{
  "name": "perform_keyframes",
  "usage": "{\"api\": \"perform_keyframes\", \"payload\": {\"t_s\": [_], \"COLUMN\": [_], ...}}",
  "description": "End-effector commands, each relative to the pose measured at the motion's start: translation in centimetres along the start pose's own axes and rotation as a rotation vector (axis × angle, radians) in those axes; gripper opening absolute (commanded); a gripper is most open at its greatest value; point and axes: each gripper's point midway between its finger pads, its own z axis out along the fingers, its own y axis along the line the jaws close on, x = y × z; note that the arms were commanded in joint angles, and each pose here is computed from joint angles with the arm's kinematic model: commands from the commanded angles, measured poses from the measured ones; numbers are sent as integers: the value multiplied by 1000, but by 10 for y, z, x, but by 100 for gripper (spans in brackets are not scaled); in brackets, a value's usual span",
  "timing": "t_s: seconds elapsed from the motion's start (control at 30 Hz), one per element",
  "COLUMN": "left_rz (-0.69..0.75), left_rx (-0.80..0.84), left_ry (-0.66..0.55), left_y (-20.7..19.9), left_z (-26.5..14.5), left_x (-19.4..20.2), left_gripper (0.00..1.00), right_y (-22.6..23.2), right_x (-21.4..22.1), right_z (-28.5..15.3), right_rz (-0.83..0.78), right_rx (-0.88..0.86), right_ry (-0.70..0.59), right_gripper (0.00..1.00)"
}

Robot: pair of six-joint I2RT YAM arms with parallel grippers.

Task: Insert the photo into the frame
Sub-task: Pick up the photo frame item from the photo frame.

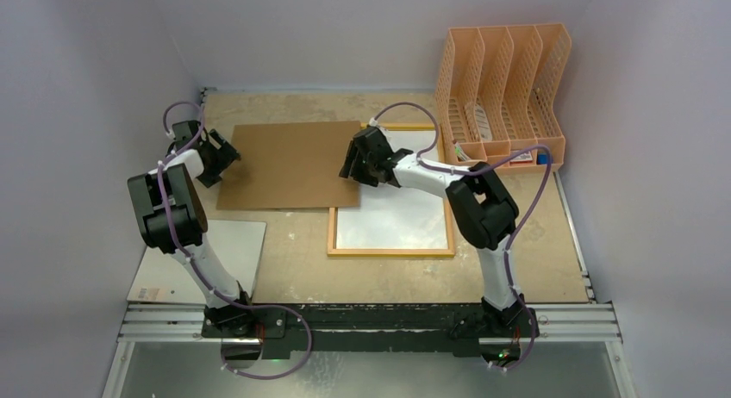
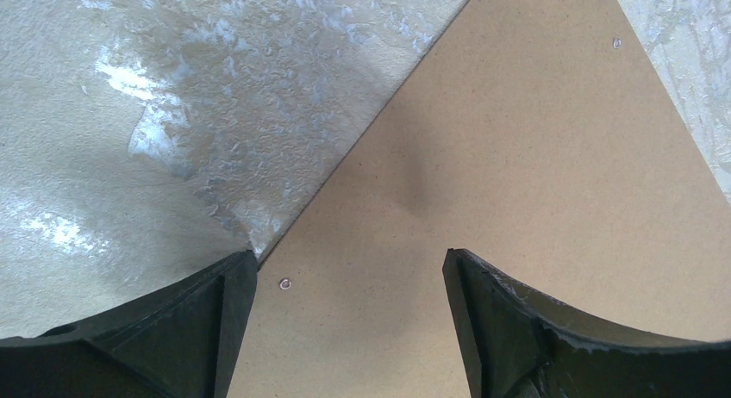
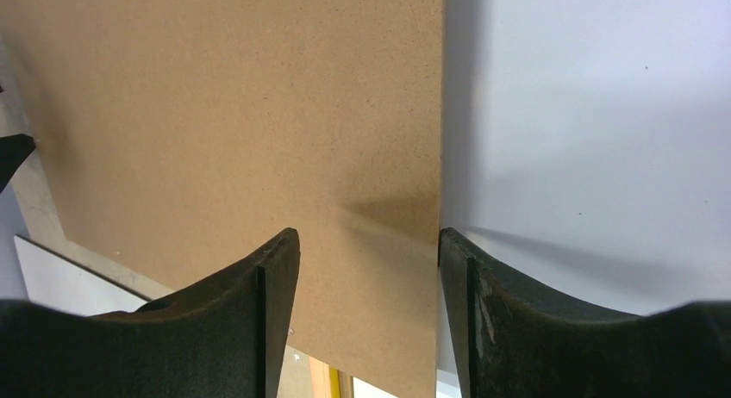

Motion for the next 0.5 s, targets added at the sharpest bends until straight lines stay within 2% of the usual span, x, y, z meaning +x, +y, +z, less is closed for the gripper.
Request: {"api": "perform_keyframes", "payload": {"t_s": [0.0,0.1,0.23,0.33,0.47], "left_rz": [-52,-54,-59,-58,-53], "left_rx": [-36,-26,-5,17,27], "left_ry": [224,237,250,253,245], "left_y": [8,8,4,0,-4], "left_z": [7,8,9,8,5], "left_x": [64,67,70,69,64], "left_gripper": [83,83,83,83,83], "right_y": [30,46,86,112,129], "right_x": [1,-4,-12,-14,-22], "right_z": [-1,-13,-47,-77,-107], "right_rz": [31,28,-10,-43,-39], "right_rx": [-132,-225,-449,-616,-729], "right_ry": [46,30,18,2,-18], "right_gripper": [62,59,55,55,56]}}
